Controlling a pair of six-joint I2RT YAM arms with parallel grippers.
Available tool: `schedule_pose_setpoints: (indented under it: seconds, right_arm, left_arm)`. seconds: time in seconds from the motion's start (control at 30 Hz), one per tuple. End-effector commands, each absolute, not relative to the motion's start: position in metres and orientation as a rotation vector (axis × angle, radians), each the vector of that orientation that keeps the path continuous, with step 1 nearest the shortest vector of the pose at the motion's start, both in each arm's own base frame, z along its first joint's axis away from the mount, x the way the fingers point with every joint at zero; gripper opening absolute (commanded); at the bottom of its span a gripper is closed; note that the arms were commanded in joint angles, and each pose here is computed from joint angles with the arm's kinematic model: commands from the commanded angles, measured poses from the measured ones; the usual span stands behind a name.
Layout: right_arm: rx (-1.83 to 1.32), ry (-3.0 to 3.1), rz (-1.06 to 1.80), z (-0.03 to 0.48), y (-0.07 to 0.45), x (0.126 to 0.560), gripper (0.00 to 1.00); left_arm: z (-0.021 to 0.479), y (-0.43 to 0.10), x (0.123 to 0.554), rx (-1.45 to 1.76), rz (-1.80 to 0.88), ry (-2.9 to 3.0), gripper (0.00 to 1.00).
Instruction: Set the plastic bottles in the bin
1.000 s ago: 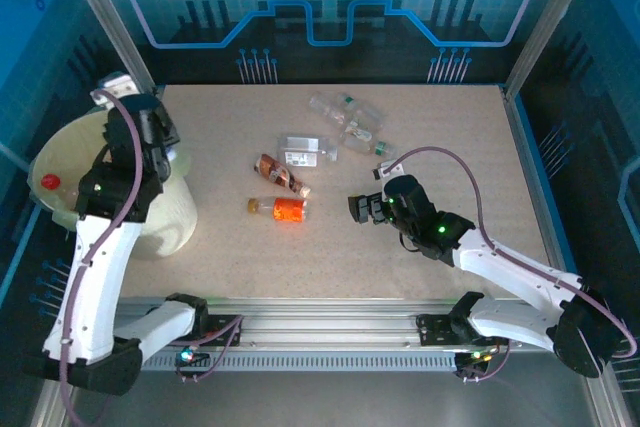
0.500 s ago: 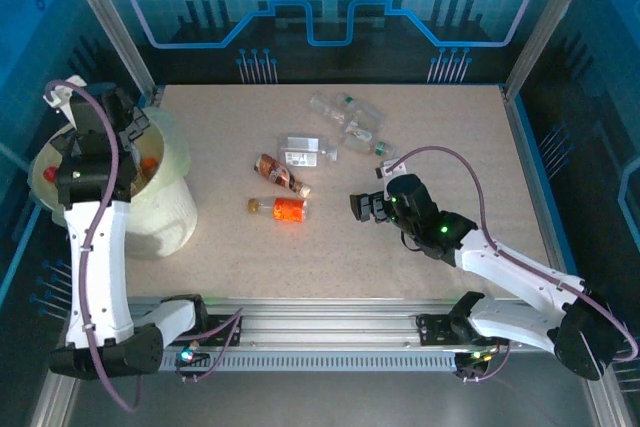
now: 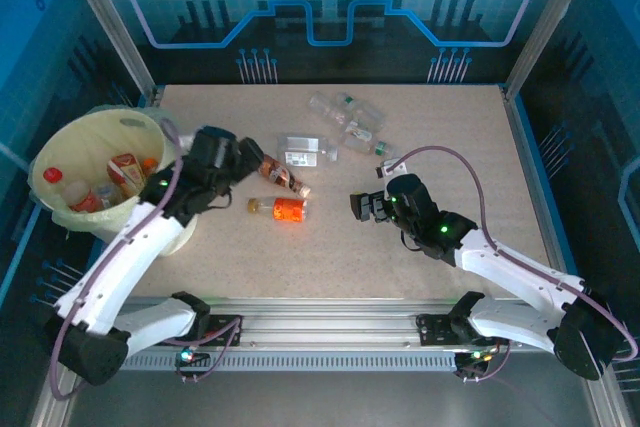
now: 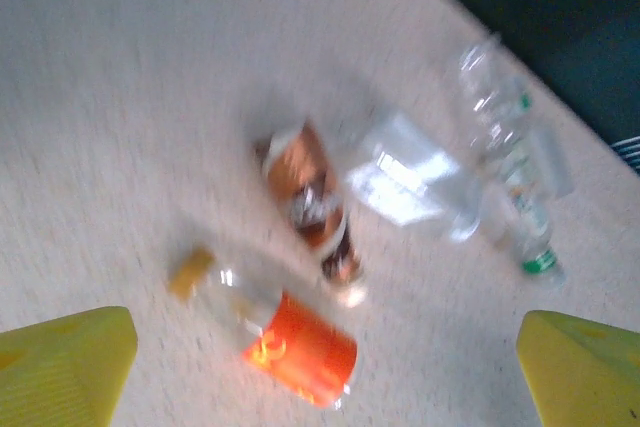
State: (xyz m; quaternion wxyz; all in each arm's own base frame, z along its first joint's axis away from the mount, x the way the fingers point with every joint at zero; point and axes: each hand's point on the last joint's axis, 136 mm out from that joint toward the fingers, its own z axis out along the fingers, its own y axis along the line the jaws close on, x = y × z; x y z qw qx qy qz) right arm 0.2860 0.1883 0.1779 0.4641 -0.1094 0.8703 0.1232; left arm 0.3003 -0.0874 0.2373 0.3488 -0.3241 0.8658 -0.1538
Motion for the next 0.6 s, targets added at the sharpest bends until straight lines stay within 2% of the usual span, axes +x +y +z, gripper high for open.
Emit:
schedule_pose_setpoints:
  seconds: [0.0,0.27,0.57]
  right_arm:
    - [-0.227,2.14,0.31,0.183,0.185,0.29,1.0]
    - [-0.205,2.148,0.303,0.181,0.181,0.289,1.0]
    - [-0.199,2.154,0.287,0.181,0.177,0.288,1.0]
  left_arm:
    - [0.201,-0.117,0.301,-1.127,-0.605,2.254,0.99]
    - [0.134,-0.138,0.295,-1.343,-0.565,2.365,0.99]
    - [0.092,-0.17,0.296,-1.422,-0.519,2.547,0.99]
